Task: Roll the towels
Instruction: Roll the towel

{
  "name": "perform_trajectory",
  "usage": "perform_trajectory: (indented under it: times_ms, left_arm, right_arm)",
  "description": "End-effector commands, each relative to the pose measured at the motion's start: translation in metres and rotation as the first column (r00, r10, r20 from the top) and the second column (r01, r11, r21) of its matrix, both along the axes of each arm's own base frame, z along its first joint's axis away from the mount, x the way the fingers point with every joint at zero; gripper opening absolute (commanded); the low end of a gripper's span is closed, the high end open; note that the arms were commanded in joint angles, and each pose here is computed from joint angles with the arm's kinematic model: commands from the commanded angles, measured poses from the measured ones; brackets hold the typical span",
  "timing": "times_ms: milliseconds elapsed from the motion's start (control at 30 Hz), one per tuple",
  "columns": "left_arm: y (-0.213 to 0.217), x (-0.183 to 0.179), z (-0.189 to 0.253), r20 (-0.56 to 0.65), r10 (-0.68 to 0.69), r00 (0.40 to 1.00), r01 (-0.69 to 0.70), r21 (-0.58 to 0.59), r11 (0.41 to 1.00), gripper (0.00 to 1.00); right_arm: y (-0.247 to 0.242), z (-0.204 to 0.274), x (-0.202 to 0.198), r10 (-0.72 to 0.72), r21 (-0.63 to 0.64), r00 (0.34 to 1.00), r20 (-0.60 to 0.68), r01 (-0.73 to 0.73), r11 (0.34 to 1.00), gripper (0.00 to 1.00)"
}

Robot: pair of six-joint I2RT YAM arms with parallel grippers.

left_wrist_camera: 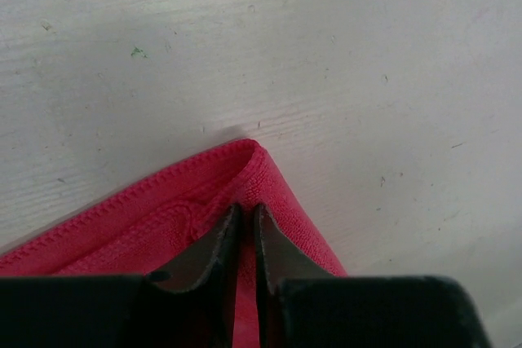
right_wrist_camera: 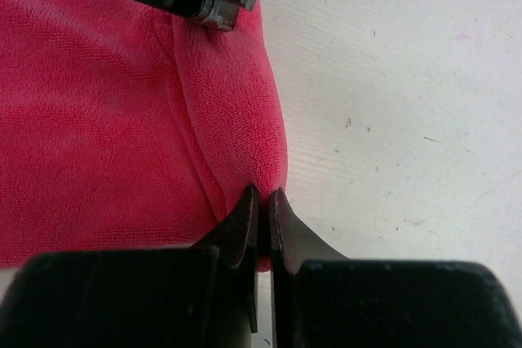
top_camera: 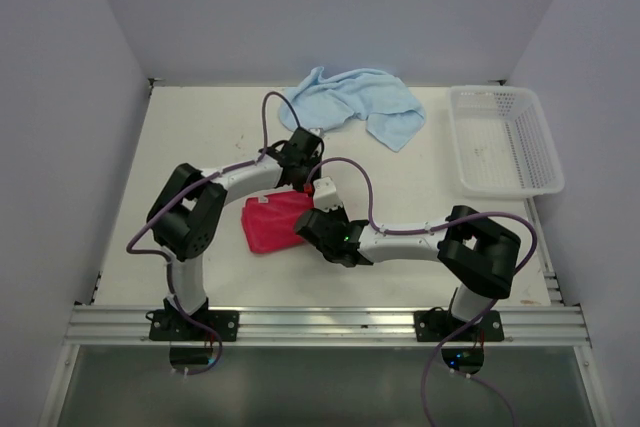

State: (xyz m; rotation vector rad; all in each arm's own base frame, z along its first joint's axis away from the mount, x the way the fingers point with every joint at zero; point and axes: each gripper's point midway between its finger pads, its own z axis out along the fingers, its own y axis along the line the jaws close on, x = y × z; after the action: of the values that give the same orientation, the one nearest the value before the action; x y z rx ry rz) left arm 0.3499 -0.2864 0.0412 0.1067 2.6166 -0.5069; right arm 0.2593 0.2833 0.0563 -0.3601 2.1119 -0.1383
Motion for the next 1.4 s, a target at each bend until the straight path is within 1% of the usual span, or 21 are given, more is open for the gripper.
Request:
perform_trajectory:
  times_ms: [0,133,333,367,400,433,500,533,567,600,633,700,733,767,800,833,933,1133,1233,1333,1367]
  left_arm:
    - [0.014,-0.005,-0.018,-0.023,-0.018,1.000,0.020,0.095,0.995,0.13]
    - [0.014,-0.005,-0.024,-0.026,-0.016,1.000,0.018,0.098,0.995,0.00]
    - [0.009,-0.001,-0.017,0.023,0.013,1.000,-0.014,0.033,0.999,0.00]
    - [0.011,-0.006,-0.021,0.017,0.019,1.000,-0.020,0.027,0.999,0.00]
    - [0.008,-0.003,-0.017,0.037,0.025,0.999,-0.025,0.004,1.000,0.00]
    - [0.006,-0.002,-0.013,0.051,0.035,0.998,-0.034,-0.021,0.999,0.00]
    - [0.007,-0.003,-0.014,0.069,0.051,0.996,-0.048,-0.042,0.998,0.00]
    - [0.007,-0.002,-0.010,0.081,0.062,0.995,-0.057,-0.057,0.997,0.00]
    - [0.007,-0.002,-0.012,0.087,0.066,0.994,-0.060,-0.064,0.996,0.00]
    - [0.008,-0.002,-0.010,0.093,0.072,0.993,-0.065,-0.069,0.995,0.00]
    - [0.009,-0.003,-0.011,0.093,0.078,0.993,-0.071,-0.071,0.995,0.00]
    - [0.008,-0.003,-0.011,0.098,0.081,0.992,-0.073,-0.080,0.994,0.00]
    - [0.008,-0.003,-0.010,0.102,0.083,0.991,-0.075,-0.083,0.994,0.00]
    - [0.009,-0.004,-0.011,0.104,0.084,0.991,-0.075,-0.088,0.993,0.00]
    - [0.009,-0.004,-0.012,0.105,0.085,0.991,-0.076,-0.090,0.993,0.00]
    - [0.010,-0.004,-0.012,0.104,0.088,0.991,-0.078,-0.091,0.993,0.00]
    - [0.014,-0.003,-0.019,0.107,0.104,0.989,-0.097,-0.069,0.993,0.00]
    - [0.019,-0.004,-0.024,0.104,0.115,0.988,-0.110,-0.052,0.993,0.00]
    - [0.022,-0.004,-0.026,0.103,0.128,0.986,-0.124,-0.047,0.991,0.00]
    - [0.024,-0.007,-0.028,0.094,0.135,0.986,-0.131,-0.047,0.990,0.00]
    - [0.024,-0.008,-0.029,0.090,0.134,0.987,-0.131,-0.045,0.990,0.00]
  right_arm:
    - [0.008,0.015,0.006,-0.039,0.097,0.998,0.051,0.034,0.995,0.00]
    - [0.008,0.021,0.005,-0.045,0.124,0.997,0.056,0.038,0.991,0.08]
    - [0.003,0.035,0.002,-0.049,0.187,0.997,0.051,0.039,0.982,0.24]
    - [0.002,0.038,0.001,-0.051,0.216,0.998,0.044,0.040,0.976,0.30]
    - [-0.001,0.036,0.000,-0.052,0.231,0.998,0.033,0.043,0.972,0.33]
    - [-0.001,0.044,0.000,-0.050,0.293,0.999,0.018,0.042,0.955,0.35]
    - [-0.011,0.043,0.005,-0.058,0.340,0.998,-0.013,0.059,0.939,0.40]
    - [-0.004,0.051,0.001,-0.020,0.422,0.999,-0.043,0.036,0.906,0.42]
    - [-0.009,0.042,-0.001,-0.007,0.437,0.997,-0.078,0.041,0.899,0.45]
    - [-0.014,0.045,0.008,-0.013,0.495,0.995,-0.099,0.061,0.867,0.47]
    - [-0.006,0.052,0.005,0.024,0.584,0.991,-0.132,0.058,0.810,0.47]
    - [-0.016,0.044,0.009,0.023,0.636,0.984,-0.179,0.098,0.765,0.50]
    - [-0.014,0.046,0.011,0.023,0.680,0.980,-0.200,0.122,0.723,0.51]
    - [-0.011,0.037,0.004,0.067,0.700,0.967,-0.247,0.131,0.702,0.52]
    - [-0.015,0.035,0.009,0.059,0.718,0.963,-0.262,0.154,0.679,0.52]
    - [-0.011,0.038,0.011,0.070,0.756,0.961,-0.269,0.166,0.633,0.53]
    - [-0.008,0.028,0.010,0.101,0.795,0.944,-0.314,0.204,0.572,0.55]
    - [0.000,0.014,0.007,0.137,0.824,0.924,-0.358,0.243,0.511,0.56]
    - [0.002,0.008,0.005,0.149,0.826,0.915,-0.376,0.258,0.501,0.54]
    - [0.001,-0.003,0.003,0.143,0.817,0.907,-0.397,0.278,0.506,0.49]
    - [0.001,-0.005,0.003,0.143,0.815,0.906,-0.399,0.279,0.508,0.45]
